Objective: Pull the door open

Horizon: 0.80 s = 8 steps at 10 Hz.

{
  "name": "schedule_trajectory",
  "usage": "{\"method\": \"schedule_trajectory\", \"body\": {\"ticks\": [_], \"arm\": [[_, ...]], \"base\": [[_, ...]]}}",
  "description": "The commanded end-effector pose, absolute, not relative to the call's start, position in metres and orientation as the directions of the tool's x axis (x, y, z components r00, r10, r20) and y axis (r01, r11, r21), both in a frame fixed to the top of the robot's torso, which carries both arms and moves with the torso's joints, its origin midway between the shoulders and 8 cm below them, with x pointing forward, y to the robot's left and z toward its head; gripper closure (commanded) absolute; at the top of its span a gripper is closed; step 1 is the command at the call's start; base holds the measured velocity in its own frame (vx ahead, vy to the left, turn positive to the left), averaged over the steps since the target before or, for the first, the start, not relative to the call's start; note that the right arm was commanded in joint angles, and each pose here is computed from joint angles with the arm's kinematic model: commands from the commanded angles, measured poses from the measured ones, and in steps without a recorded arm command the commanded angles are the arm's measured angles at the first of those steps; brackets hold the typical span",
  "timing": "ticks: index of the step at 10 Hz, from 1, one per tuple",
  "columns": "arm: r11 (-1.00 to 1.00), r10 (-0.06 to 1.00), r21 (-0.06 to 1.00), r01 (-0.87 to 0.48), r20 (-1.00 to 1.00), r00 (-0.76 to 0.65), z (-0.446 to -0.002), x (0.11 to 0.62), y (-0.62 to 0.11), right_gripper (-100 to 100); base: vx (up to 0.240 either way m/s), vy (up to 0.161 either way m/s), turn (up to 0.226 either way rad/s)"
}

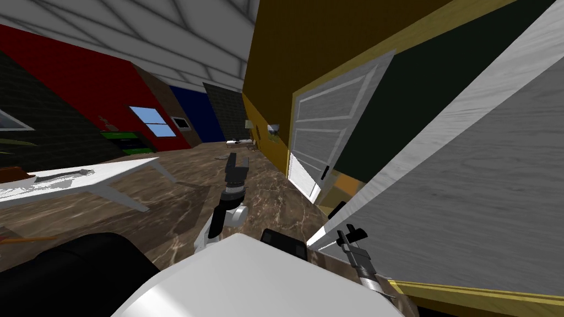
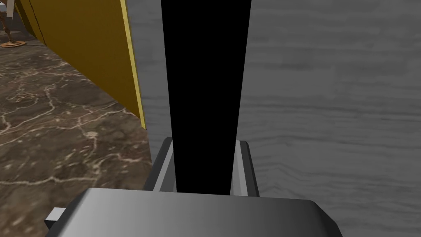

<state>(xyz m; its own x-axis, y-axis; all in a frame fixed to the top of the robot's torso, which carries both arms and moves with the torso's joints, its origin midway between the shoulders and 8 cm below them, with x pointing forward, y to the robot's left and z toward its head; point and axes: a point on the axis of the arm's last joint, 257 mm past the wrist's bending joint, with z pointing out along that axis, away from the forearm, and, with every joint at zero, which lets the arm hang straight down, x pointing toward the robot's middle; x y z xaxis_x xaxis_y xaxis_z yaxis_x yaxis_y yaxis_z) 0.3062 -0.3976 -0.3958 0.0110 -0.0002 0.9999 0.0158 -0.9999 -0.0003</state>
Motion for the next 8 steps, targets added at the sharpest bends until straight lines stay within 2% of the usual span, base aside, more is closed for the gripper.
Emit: {"method": "schedule_trajectory", "body": {"ticks": [1,4,8], "arm": [[-1.000,0.000,0.000,0.016,1.000,0.011,-0.396,0.306,-0.398,100],[-0.999,-0.001,-0.001,0.041,1.000,0.010,-0.396,0.299,-0.397,100],[-0.998,0.000,0.000,0.068,1.000,0.004,-0.394,0.292,-0.399,100]], "base": [[-0.098,-0.027,0.027],[-0.201,-0.034,0.150],[-0.213,-0.073,0.150]]}}
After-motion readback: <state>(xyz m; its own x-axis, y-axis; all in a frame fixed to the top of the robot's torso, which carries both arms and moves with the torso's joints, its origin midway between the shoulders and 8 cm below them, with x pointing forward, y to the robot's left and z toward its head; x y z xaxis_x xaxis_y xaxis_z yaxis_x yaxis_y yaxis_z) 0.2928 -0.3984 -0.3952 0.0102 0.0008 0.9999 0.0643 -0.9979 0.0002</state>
